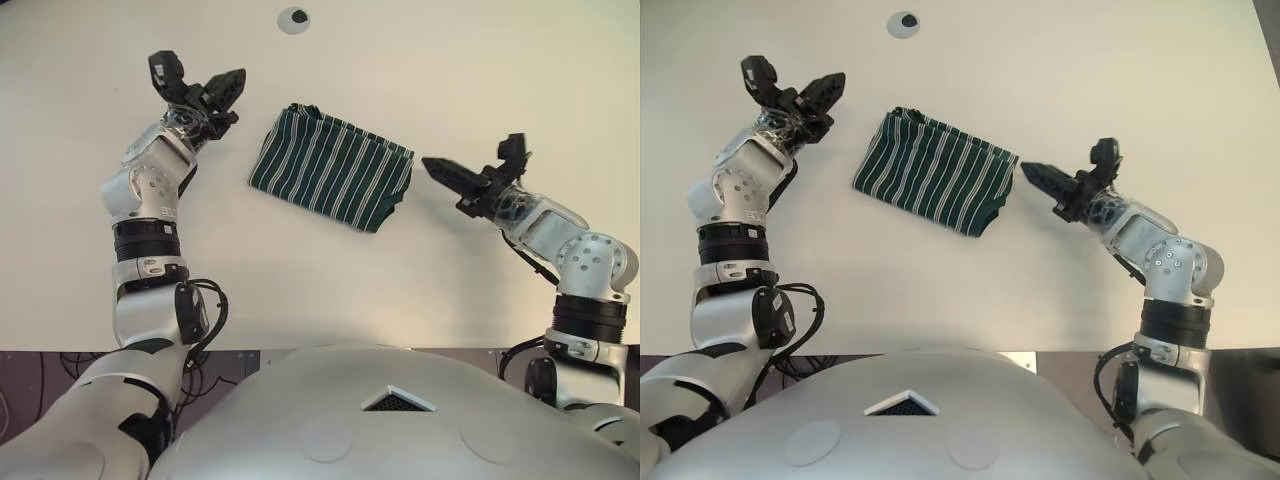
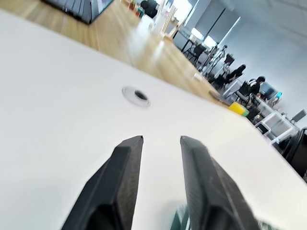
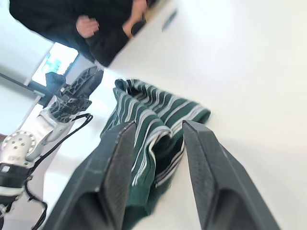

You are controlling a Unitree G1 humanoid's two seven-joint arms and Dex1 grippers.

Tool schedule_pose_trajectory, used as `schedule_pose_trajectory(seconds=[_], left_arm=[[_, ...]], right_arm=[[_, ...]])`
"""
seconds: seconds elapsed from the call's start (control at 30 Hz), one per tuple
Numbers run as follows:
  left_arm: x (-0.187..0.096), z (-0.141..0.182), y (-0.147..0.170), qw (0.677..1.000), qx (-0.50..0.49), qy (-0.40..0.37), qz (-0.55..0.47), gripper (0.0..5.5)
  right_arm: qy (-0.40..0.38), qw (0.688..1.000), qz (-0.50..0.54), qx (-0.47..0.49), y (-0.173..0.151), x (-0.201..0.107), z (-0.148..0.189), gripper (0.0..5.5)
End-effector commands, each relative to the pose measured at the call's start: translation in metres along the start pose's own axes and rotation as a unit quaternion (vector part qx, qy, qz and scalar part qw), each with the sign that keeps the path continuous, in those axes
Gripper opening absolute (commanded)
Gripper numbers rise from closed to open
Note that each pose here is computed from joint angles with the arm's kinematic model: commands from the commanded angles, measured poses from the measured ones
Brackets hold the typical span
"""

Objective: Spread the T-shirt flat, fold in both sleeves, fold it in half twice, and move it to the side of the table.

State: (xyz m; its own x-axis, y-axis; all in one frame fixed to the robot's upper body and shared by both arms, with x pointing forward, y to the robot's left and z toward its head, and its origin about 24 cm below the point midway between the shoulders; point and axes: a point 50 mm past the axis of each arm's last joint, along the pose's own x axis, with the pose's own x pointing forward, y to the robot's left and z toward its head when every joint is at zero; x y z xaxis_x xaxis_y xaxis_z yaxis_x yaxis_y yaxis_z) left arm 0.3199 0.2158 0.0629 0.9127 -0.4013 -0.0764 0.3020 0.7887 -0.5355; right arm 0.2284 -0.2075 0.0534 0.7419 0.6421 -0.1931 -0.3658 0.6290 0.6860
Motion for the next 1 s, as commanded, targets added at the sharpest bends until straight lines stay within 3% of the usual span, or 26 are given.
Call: schedule_pose_trajectory(seconds=[0.03, 0.17, 0.27, 0.4, 0.6, 0.8, 0.93, 1.0], left_arm=[[-0.014, -0.007, 0.003, 0.997, 0.054, -0.052, 0.034, 0.95], [-0.021, -0.025, -0.006, 0.983, 0.151, -0.085, 0.06, 0.28], [-0.021, -0.02, -0.007, 0.972, 0.181, -0.128, 0.076, 0.0], [-0.023, -0.016, -0.004, 0.962, 0.197, -0.164, 0.094, 0.0], [-0.028, -0.021, -0.003, 0.954, 0.221, -0.171, 0.105, 0.0], [-0.031, -0.026, -0.007, 0.953, 0.227, -0.167, 0.108, 0.0], [-0.034, -0.028, -0.01, 0.952, 0.233, -0.165, 0.109, 0.0], [-0.036, -0.028, -0.011, 0.952, 0.235, -0.165, 0.11, 0.0]], right_arm=[[-0.093, 0.98, -0.023, -0.173, 0.017, 0.001, 0.014, 1.32], [-0.123, 0.928, 0.032, -0.35, 0.057, 0.032, -0.001, 0.6], [-0.1, 0.917, 0.089, -0.376, 0.076, 0.069, -0.028, 0.04], [-0.053, 0.912, 0.132, -0.384, 0.088, 0.121, -0.069, 0.04], [0.018, 0.906, 0.106, -0.409, 0.073, 0.159, -0.102, 0.04], [0.05, 0.906, -0.064, -0.416, 0.01, 0.144, -0.094, 0.04], [0.004, 0.927, -0.26, -0.269, -0.054, 0.094, -0.058, 0.04], [-0.04, 0.914, -0.365, -0.171, -0.086, 0.057, -0.043, 0.04]])
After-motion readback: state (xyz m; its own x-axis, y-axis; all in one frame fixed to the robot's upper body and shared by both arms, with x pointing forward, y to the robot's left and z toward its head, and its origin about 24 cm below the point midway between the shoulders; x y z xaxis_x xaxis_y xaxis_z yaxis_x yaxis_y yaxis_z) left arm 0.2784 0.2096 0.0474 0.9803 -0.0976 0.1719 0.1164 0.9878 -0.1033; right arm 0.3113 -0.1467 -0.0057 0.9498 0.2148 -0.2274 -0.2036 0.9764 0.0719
